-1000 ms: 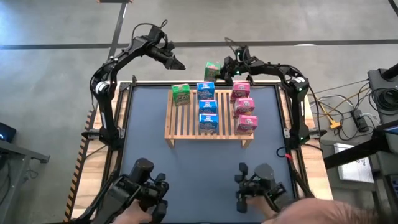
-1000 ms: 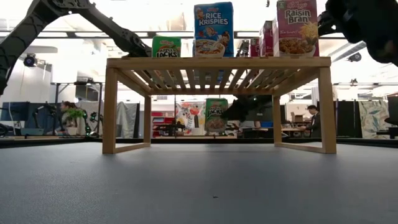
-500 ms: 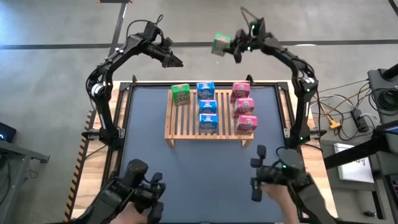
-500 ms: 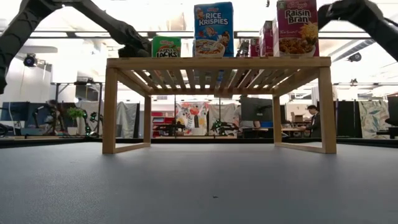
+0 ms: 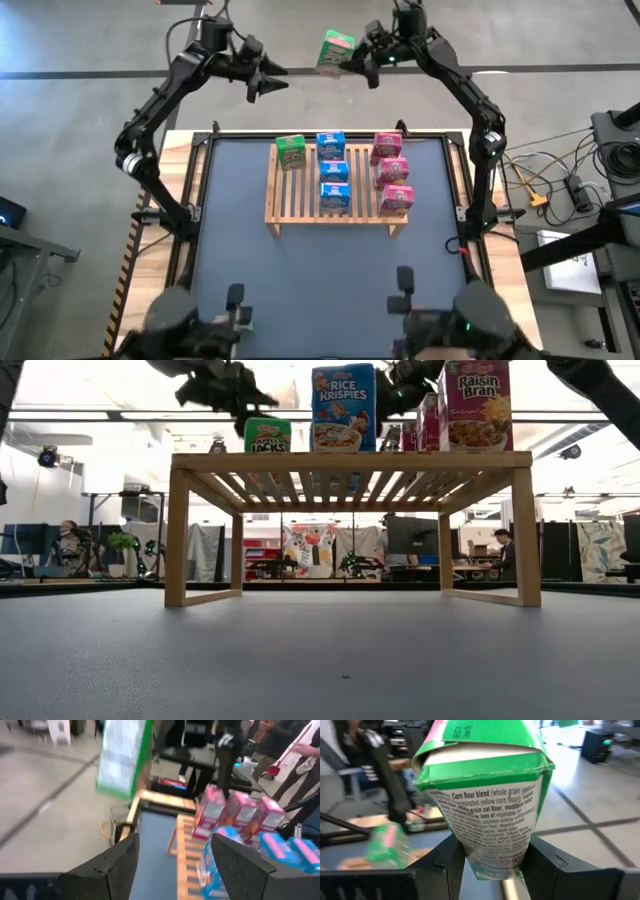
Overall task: Stack cereal on shelf
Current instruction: Put the top green cereal box on the shelf
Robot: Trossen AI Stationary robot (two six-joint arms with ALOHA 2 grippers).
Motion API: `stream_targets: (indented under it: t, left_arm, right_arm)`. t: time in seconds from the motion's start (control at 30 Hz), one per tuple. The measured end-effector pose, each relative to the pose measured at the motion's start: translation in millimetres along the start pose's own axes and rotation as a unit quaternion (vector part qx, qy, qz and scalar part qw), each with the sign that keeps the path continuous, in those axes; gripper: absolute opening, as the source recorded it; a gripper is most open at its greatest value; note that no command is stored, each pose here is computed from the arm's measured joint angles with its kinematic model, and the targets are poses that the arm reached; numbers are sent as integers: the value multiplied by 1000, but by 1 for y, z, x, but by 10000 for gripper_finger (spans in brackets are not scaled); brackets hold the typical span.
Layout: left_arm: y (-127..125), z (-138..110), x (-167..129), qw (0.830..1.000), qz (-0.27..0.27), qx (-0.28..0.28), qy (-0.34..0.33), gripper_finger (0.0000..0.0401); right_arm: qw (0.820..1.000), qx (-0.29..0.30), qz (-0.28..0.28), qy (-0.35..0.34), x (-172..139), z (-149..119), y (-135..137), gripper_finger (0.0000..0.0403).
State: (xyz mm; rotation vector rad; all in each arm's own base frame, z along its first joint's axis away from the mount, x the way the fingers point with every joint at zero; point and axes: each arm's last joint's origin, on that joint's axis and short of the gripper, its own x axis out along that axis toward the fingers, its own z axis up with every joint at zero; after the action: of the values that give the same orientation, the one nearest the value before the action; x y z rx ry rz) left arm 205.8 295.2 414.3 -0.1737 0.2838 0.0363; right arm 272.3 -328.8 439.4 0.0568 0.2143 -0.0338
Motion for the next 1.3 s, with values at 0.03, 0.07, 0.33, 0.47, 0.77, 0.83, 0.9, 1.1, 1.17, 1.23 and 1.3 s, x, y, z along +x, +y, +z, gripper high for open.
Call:
stream_targets:
  t: [0.03, 0.07, 0.33, 0.47, 0.77, 0.83, 0.9, 1.1, 1.17, 1.23, 1.3]
  left_arm:
    - [-7, 6, -3, 1000, 2, 14, -7, 231]
    - [-14, 11, -6, 1000, 3, 27, -15, 232]
    - [-48, 32, -30, 997, 9, 62, -49, 284]
    - [-56, 35, -32, 998, -3, 47, -52, 320]
    - [-71, 37, -25, 996, -71, 8, -51, 338]
    - [-74, 37, -21, 996, -74, 8, -49, 334]
    - [-77, 38, -18, 996, -69, 10, -47, 329]
    - [-76, 36, -4, 998, -55, 5, -36, 320]
    - [-74, 34, -1, 998, -50, -1, -32, 317]
    - [-73, 33, 1, 999, -45, -5, -29, 313]
    - [-72, 33, 2, 999, -43, -7, -28, 307]
  right_arm:
    - [1000, 5, 9, -3, 4, 5, 7, 150]
    - [1000, 8, 18, -5, 9, 9, 14, 150]
    - [997, 33, 76, -1, 49, 23, 66, 150]
    - [996, 29, 88, 5, 66, 26, 90, 150]
    - [996, 30, 82, 15, 77, 26, 106, 150]
    - [996, 32, 82, 18, 77, 25, 106, 150]
    - [996, 33, 82, 20, 77, 25, 106, 150]
    - [995, 35, 87, 22, 77, 24, 106, 150]
    - [995, 34, 88, 23, 77, 24, 108, 150]
    - [995, 34, 90, 23, 78, 24, 108, 150]
    - [995, 36, 91, 24, 78, 24, 109, 150]
